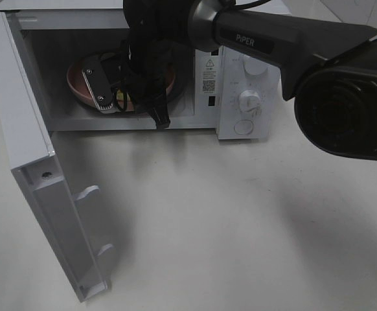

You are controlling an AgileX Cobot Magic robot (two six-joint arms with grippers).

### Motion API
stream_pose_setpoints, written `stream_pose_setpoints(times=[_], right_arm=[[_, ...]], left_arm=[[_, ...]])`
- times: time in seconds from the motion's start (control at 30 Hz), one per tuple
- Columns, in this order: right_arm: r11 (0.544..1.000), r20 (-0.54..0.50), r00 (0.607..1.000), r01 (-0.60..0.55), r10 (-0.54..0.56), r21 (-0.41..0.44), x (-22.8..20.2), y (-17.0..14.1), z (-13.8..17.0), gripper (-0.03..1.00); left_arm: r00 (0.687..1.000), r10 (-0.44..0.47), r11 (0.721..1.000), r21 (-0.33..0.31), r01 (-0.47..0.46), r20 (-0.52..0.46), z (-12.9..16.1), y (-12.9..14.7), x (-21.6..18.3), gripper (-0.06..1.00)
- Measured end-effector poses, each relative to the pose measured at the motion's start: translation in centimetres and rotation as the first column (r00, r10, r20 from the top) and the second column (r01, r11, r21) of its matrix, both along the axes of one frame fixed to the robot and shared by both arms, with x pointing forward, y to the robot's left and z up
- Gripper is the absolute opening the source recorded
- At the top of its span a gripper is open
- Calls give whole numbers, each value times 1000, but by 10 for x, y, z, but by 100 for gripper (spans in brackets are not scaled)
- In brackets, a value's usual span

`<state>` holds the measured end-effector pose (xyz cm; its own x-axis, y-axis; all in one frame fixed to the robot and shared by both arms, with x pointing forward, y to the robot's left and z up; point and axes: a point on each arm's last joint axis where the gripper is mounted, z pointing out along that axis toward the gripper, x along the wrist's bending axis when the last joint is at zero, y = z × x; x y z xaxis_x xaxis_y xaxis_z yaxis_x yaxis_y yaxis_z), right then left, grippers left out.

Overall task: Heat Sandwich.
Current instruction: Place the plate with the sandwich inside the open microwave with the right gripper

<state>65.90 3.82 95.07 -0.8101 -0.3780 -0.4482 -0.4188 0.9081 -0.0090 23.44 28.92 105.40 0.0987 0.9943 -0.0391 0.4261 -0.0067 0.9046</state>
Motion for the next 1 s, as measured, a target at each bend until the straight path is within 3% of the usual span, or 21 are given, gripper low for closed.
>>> stream_pose_setpoints(times=[0.33, 0.6, 1.0], right_arm=[[998, -4, 998, 59, -59, 37, 1, 1, -2, 17], [992, 2, 994, 113, -113, 54, 3, 1, -1, 44], [976, 20, 984, 171, -175, 137, -2, -2, 8, 69]], left_arm=[[1000, 0, 1000, 0, 0, 0, 0, 0, 0, 99], [1000, 0, 1000, 0, 0, 0, 0, 0, 0, 99], [1000, 0, 1000, 0, 0, 0, 0, 0, 0, 99]])
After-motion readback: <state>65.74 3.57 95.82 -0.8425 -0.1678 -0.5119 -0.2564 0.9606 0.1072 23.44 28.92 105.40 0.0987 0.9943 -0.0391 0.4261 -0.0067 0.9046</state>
